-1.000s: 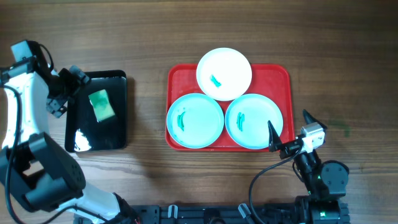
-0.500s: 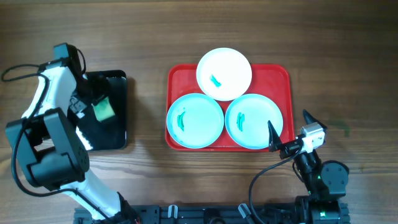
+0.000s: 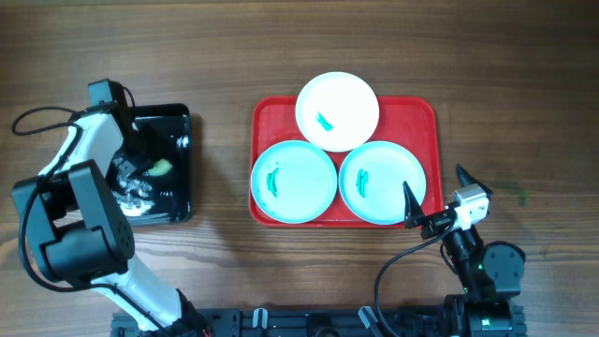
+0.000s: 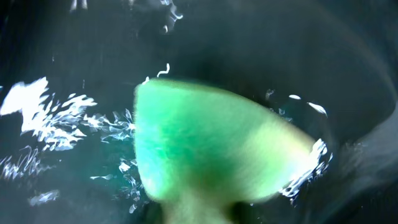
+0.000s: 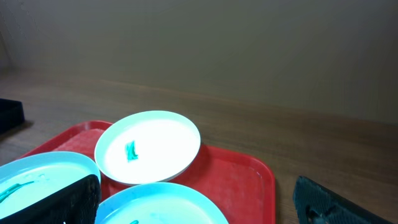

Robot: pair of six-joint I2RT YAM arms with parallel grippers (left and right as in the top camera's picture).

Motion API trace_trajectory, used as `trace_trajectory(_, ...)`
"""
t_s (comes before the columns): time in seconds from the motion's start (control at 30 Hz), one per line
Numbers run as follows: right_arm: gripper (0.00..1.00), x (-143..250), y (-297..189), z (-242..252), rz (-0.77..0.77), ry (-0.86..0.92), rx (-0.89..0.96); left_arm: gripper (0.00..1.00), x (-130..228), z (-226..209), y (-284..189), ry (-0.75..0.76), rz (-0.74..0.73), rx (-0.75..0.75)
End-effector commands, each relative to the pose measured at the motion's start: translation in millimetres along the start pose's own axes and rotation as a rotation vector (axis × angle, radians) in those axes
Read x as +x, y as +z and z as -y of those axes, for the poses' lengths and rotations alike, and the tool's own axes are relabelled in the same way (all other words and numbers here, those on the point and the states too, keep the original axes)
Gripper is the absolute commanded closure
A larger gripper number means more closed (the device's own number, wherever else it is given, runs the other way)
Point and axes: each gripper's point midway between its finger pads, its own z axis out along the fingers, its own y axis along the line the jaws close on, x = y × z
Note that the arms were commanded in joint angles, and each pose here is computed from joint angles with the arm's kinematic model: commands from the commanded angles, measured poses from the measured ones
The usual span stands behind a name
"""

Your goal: Clean dirty plates on tray and stack at the side

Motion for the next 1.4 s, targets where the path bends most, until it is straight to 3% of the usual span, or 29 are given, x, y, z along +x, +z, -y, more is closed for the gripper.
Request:
trace_trajectory(0.0, 0.00, 0.0, -0.1, 1.6, 0.002, 0.004, 0.008, 0.00, -7.1, 2.6, 8.0, 0.001, 0.030, 0.016)
trace_trajectory(0.2, 0.00, -0.1, -0.1, 1.5, 0.002, 0.004, 0.008, 0.02, -31.1, 11.8, 6.0, 0.004, 0.128, 0.052)
trace_trajectory(0.37, 0.00, 0.0, -0.1, 1.6, 0.002, 0.004, 0.008, 0.85, -30.7, 11.9, 6.3, 0.004, 0.128, 0.052)
trace_trajectory(0.4, 0.00, -0.1, -0.1, 1.5, 0.002, 0.004, 0.008, 0.96, -29.7, 11.4, 6.5, 0.004, 0.124, 0.050)
trace_trajectory(0.43, 0.00, 0.0, -0.1, 1.6, 0.002, 0.004, 0.008, 0.96, -28.2, 10.8, 6.7, 0.004, 0.118, 0.048)
trace_trajectory(0.47, 0.00, 0.0, -0.1, 1.6, 0.002, 0.004, 0.008, 0.77, -26.1, 9.9, 7.0, 0.004, 0.109, 0.044)
trace_trajectory(0.5, 0.00, -0.1, -0.1, 1.5, 0.002, 0.004, 0.008, 0.12, -22.6, 8.4, 7.4, 0.003, 0.095, 0.038)
trace_trajectory(0.53, 0.00, -0.1, -0.1, 1.5, 0.002, 0.004, 0.008, 0.00, -18.1, 6.5, 7.9, 0.002, 0.077, 0.031)
trace_trajectory(0.67, 0.00, 0.0, -0.1, 1.6, 0.002, 0.004, 0.008, 0.00, 9.8, -3.8, 8.5, -0.001, -0.038, -0.008)
trace_trajectory(0.73, 0.00, 0.0, -0.1, 1.6, 0.002, 0.004, 0.008, 0.13, 18.3, -7.6, 8.0, -0.002, -0.073, -0.024)
trace_trajectory(0.77, 0.00, 0.0, -0.1, 1.6, 0.002, 0.004, 0.008, 0.27, 20.0, -8.3, 7.8, -0.003, -0.080, -0.026)
trace_trajectory(0.87, 0.00, 0.4, 0.0, 1.5, 0.000, 0.005, 0.008, 0.83, 19.7, -8.2, 7.9, -0.003, -0.079, -0.026)
trace_trajectory(0.9, 0.00, 0.5, 0.0, 1.6, -0.001, 0.004, 0.008, 0.96, 18.4, -7.7, 8.0, -0.002, -0.074, -0.024)
trace_trajectory(1.0, 0.00, 0.9, 0.1, 1.6, -0.002, 0.005, 0.008, 0.96, 10.5, -4.2, 8.5, -0.001, -0.041, -0.010)
trace_trajectory(1.03, 0.00, 0.9, 0.1, 1.6, -0.002, 0.005, 0.008, 0.81, 7.7, -3.0, 8.6, -0.001, -0.030, -0.005)
trace_trajectory(1.07, 0.00, 0.9, 0.1, 1.6, -0.002, 0.005, 0.008, 0.00, 3.9, -1.2, 8.7, 0.000, -0.014, 0.002)
trace_trajectory(1.3, 0.00, 0.9, 0.1, 1.6, -0.002, 0.005, 0.008, 0.00, -20.2, 9.3, 7.6, 0.003, 0.084, 0.045)
trace_trajectory(1.37, 0.00, 0.9, 0.1, 1.6, -0.002, 0.005, 0.008, 0.18, -20.9, 9.5, 7.5, 0.003, 0.086, 0.046)
